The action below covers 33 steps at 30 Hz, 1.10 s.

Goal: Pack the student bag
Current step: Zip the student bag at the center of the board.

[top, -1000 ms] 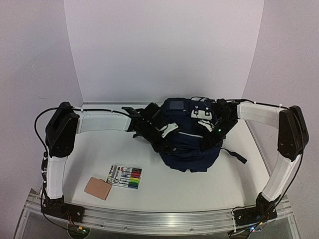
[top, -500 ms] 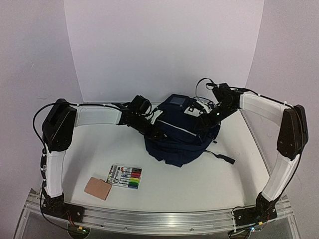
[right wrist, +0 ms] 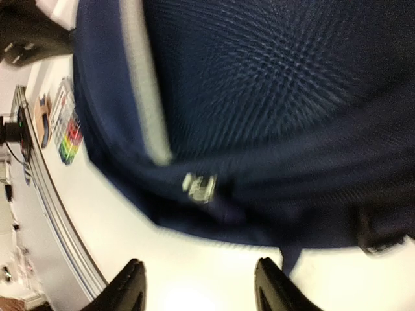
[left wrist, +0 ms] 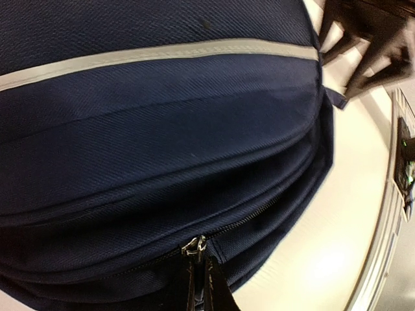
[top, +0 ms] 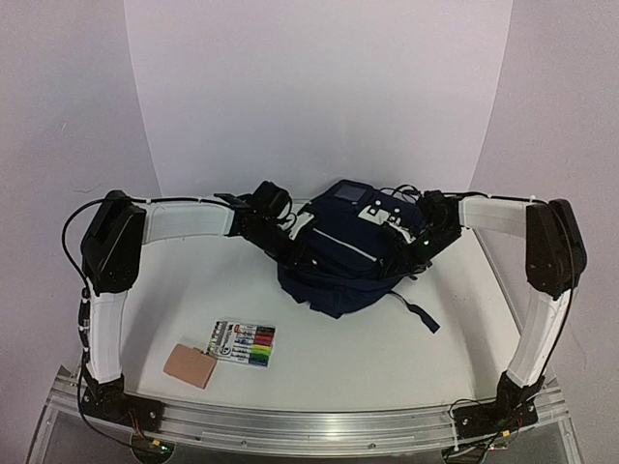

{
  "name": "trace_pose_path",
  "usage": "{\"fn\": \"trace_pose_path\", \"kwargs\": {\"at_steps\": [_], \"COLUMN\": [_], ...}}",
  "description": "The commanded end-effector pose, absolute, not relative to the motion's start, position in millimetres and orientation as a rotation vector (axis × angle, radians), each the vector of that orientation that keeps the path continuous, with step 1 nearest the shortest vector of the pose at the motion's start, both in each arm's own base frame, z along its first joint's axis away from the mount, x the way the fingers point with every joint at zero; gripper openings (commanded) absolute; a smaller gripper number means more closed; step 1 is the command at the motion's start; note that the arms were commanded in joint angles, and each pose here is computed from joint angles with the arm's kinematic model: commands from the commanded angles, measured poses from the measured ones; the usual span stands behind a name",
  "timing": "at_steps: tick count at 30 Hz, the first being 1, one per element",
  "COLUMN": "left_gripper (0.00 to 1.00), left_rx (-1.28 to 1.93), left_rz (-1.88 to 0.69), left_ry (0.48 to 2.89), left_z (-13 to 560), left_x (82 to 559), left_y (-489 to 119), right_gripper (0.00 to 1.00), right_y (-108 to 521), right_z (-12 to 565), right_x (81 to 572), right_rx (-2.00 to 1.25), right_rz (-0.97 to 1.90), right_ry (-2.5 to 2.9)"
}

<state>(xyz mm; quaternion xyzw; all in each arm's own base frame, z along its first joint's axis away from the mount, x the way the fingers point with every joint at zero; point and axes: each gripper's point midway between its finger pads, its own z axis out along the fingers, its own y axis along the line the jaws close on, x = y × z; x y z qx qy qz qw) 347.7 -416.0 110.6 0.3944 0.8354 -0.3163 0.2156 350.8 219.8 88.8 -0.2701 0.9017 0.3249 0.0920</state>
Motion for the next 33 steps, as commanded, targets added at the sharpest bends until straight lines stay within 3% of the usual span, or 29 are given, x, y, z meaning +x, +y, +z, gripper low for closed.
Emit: {"fn": "trace_pose_path", "kwargs": {"at_steps": [1,9,23,29,33], "left_gripper": [0.00,0.00,0.00,0.02,0.19], "left_rx": [1.250,1.321,1.168,1.020,1.042], "left_rz": [-0.993,-1.069,-1.099,-0.999,-1.059], "left_ry": [2.220,2.194,2.132,2.230,2.182], "left_z": [154.4,160.9,165.9,152.1,173.6], "left_x": [303.4,270.9,271.5,284.3,277.4], "left_y": [-426.8,-454.4,-544.4,-542.6,-542.9], "right_gripper": [0.39,0.26,0.26,0.31,0.43], "right_y": [244.6,291.3,325.7,318.7,288.0], "right_z": [92.8,94.2,129.5,156.6,173.5], "right_x": [373.7,368.4,403.3,393.3,386.9], "right_rx": [-0.713,-0.634,-0.602,-0.647,-0.678], "right_rz": [1.049,1.179,1.227,1.233,1.134], "right_ry": [2.581,2.524,2.410,2.354,2.326]}}
